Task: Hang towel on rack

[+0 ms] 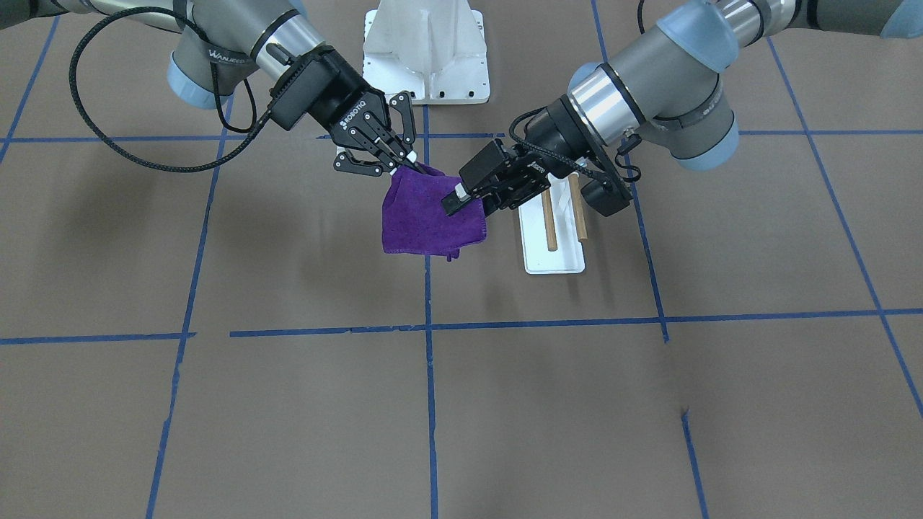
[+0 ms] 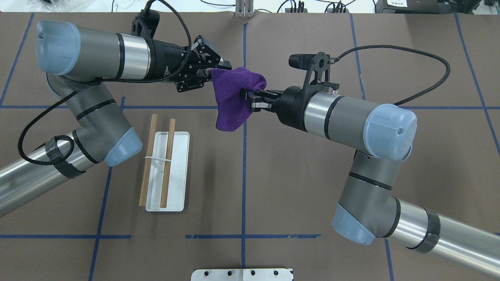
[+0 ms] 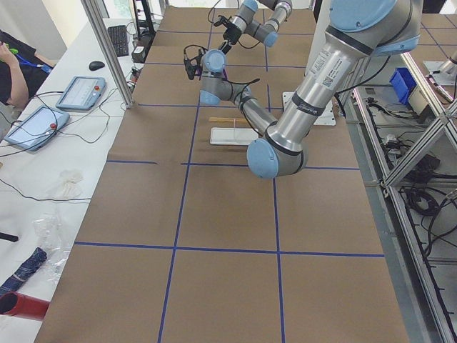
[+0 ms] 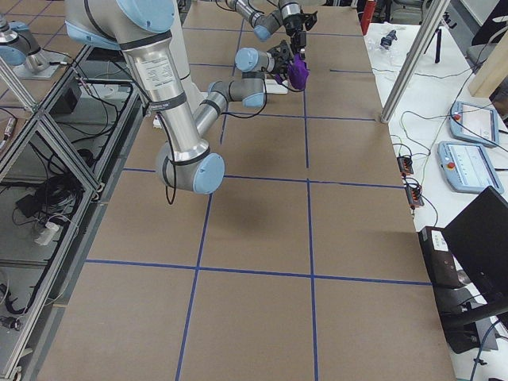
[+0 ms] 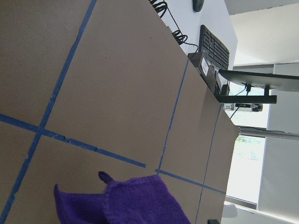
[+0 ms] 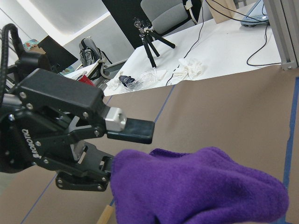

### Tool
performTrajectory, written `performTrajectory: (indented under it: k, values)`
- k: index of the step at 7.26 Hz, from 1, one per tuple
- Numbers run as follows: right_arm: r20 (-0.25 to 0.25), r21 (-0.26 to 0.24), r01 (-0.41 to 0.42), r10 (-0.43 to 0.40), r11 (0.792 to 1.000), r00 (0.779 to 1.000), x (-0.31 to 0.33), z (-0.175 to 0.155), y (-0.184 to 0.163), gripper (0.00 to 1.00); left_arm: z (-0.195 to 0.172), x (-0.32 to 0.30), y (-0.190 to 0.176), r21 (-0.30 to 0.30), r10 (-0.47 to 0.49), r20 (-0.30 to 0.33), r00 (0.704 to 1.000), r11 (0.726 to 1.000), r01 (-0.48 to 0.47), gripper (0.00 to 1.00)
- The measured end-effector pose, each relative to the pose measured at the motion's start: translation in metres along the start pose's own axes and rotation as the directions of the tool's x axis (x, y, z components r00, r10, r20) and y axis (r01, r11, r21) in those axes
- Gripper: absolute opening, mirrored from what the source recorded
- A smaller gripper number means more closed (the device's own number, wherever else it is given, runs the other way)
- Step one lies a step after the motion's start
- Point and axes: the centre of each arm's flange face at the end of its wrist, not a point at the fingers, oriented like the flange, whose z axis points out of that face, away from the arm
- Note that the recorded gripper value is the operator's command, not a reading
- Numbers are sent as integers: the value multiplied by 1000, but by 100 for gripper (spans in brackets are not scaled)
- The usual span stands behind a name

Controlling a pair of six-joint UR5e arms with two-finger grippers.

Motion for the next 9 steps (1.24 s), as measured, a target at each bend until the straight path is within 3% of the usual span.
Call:
performTrajectory:
  k: [1, 2, 3, 6, 9]
  values:
    - [-1, -2, 0, 0, 1000, 1000, 1, 0, 0, 0, -2, 1, 1, -2, -6, -4, 1000, 1000, 6, 0]
    - [-1, -3, 0, 0, 1000, 1000, 2, -1, 1, 19, -3, 4, 3, -4, -16, -10, 1000, 1000, 16, 0]
    - [-2, -4, -1, 1, 1000, 1000, 3, -1, 2, 99, -5, 7, 5, -8, -30, -16, 999, 1000, 30, 0]
    - [-7, -19, -17, 17, 1000, 1000, 4, -11, 11, 100, -9, 13, 9, -14, -47, -28, 999, 999, 47, 0]
    - [-33, -102, -14, 11, 995, 999, 34, -42, 32, 100, -15, 19, 12, -14, -45, -39, 998, 999, 45, 0]
